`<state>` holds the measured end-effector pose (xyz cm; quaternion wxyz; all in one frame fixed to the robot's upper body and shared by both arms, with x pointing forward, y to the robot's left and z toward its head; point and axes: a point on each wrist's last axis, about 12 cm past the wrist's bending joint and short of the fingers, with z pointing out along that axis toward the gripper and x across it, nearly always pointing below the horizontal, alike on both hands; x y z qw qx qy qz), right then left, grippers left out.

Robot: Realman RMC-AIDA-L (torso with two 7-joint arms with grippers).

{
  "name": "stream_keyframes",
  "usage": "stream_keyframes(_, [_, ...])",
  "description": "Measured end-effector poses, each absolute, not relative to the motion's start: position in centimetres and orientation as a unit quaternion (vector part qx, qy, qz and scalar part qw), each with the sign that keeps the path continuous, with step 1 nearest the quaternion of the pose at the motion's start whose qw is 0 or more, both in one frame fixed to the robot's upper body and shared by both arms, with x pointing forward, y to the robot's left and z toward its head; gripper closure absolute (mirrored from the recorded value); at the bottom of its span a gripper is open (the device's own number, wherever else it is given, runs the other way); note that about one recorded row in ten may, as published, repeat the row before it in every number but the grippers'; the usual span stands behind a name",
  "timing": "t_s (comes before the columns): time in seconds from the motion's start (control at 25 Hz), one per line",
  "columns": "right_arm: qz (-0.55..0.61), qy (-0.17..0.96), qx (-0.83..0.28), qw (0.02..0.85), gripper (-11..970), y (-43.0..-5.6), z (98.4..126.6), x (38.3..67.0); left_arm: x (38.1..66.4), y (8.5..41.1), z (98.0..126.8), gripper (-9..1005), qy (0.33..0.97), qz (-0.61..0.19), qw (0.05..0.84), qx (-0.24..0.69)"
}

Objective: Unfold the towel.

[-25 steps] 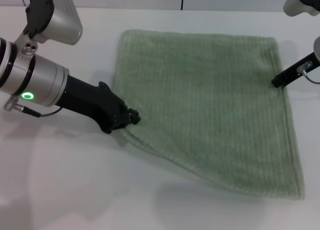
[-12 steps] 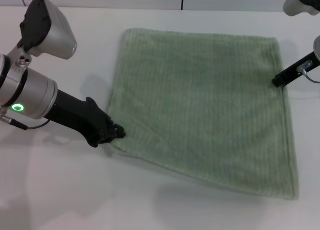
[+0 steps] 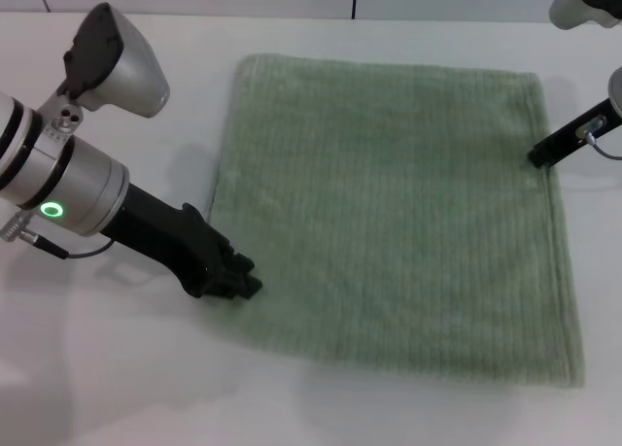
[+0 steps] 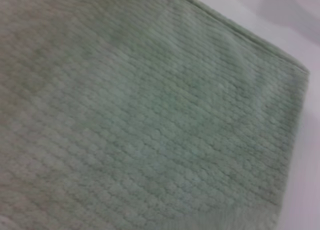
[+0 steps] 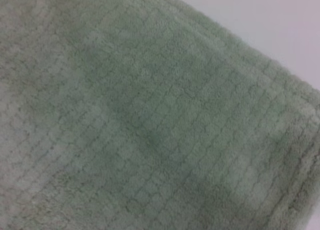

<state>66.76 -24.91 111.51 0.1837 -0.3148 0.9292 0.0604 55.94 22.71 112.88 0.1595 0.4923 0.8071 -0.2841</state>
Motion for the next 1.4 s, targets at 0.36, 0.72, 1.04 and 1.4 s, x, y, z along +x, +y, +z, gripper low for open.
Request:
stream_keyframes(0.36, [0.061,0.93,-0.314,0.182,961,-24.9,111.4,66.7,56.5,23.8,114.1,654,0.797,-0.278,0.209,0.494])
stream_keyframes(0.72, [0.052,0.93,-0.317,0.18,961,-24.7,111.8,67.0,58.2,23.4,113.4,401,0.746,-0.304,0.367,0.466])
stream_keyframes(1.04, [0.017,0.929,-0.311,0.201,961,-24.1,115.0,68.3,60.3,22.2,110.7,406,0.72,-0.3,0.482,0.4])
stream_keyframes(1.4, [-0.046,0.9,-0.295,0.319,961,-23.5,117.7,67.6,62.1,22.1,109.2,406,0.727,-0.259,0.558,0.306])
